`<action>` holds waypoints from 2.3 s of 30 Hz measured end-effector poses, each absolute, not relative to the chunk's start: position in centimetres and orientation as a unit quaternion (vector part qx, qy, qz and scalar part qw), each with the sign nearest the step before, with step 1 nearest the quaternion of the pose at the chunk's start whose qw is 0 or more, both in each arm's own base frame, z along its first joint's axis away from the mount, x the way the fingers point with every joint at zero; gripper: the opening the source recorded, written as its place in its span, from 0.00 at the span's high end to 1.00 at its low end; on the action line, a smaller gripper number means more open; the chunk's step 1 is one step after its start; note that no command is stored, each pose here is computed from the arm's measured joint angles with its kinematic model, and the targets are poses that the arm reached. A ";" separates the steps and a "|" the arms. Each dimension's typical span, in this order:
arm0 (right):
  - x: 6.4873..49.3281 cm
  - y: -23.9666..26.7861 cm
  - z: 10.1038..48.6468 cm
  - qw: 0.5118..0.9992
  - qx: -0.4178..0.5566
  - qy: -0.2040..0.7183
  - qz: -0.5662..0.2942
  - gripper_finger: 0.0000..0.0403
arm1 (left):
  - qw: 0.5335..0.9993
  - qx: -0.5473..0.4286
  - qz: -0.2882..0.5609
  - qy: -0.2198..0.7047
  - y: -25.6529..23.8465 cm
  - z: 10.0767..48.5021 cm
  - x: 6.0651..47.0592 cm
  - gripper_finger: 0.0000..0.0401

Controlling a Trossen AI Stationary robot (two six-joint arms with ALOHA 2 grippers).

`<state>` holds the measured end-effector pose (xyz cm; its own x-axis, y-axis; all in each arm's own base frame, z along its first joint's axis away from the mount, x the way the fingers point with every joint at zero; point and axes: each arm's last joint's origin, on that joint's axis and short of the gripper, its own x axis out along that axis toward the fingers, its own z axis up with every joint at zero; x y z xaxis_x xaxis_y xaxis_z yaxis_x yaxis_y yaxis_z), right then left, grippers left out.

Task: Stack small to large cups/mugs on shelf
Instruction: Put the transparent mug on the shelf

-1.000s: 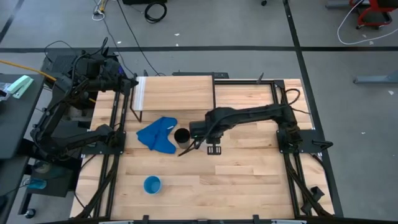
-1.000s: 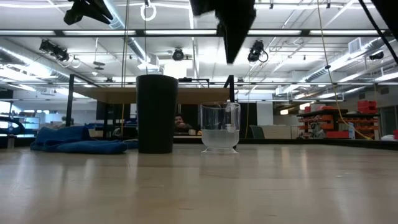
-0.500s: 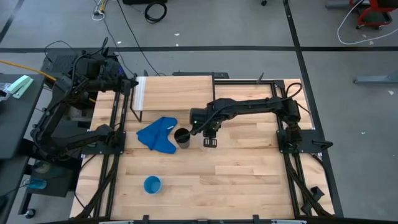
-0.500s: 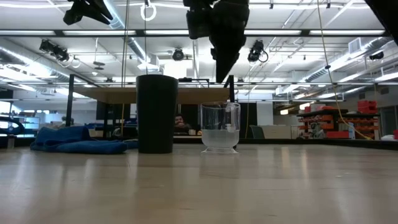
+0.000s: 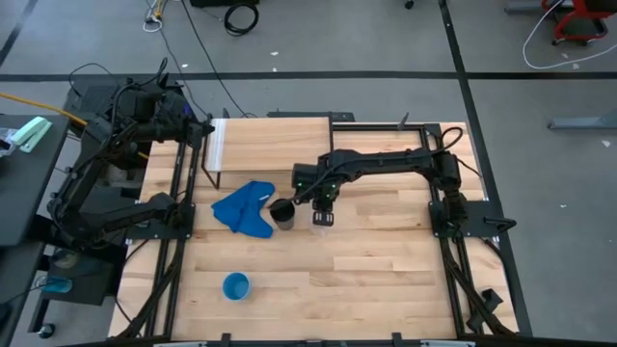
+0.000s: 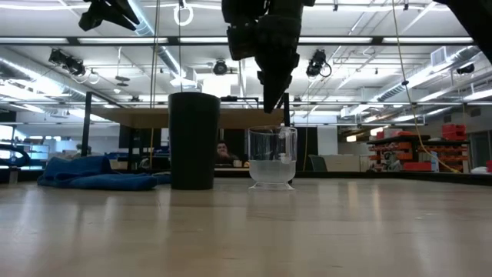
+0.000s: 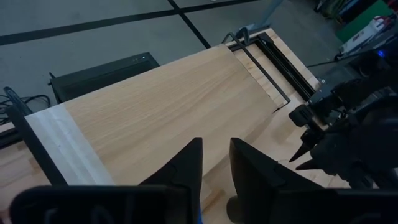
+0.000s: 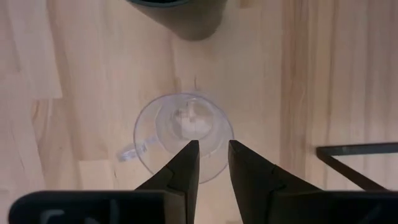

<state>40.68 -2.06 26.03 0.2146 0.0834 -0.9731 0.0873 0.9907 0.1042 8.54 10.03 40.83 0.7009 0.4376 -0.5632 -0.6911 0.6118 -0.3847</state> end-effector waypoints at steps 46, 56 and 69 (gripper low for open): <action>40.2 -3.2 21.5 0.765 0.104 0.634 -0.047 0.88 | 0.870 -0.303 0.324 0.218 10.4 40.7 8.8 0.78; 40.2 -2.9 21.5 0.761 0.126 0.632 -0.073 0.98 | 0.870 -0.303 0.324 0.218 10.4 40.7 8.8 0.78; 38.1 -0.6 27.2 0.760 0.132 0.634 -0.053 0.99 | 0.869 -0.304 0.323 0.220 10.5 40.6 8.9 0.80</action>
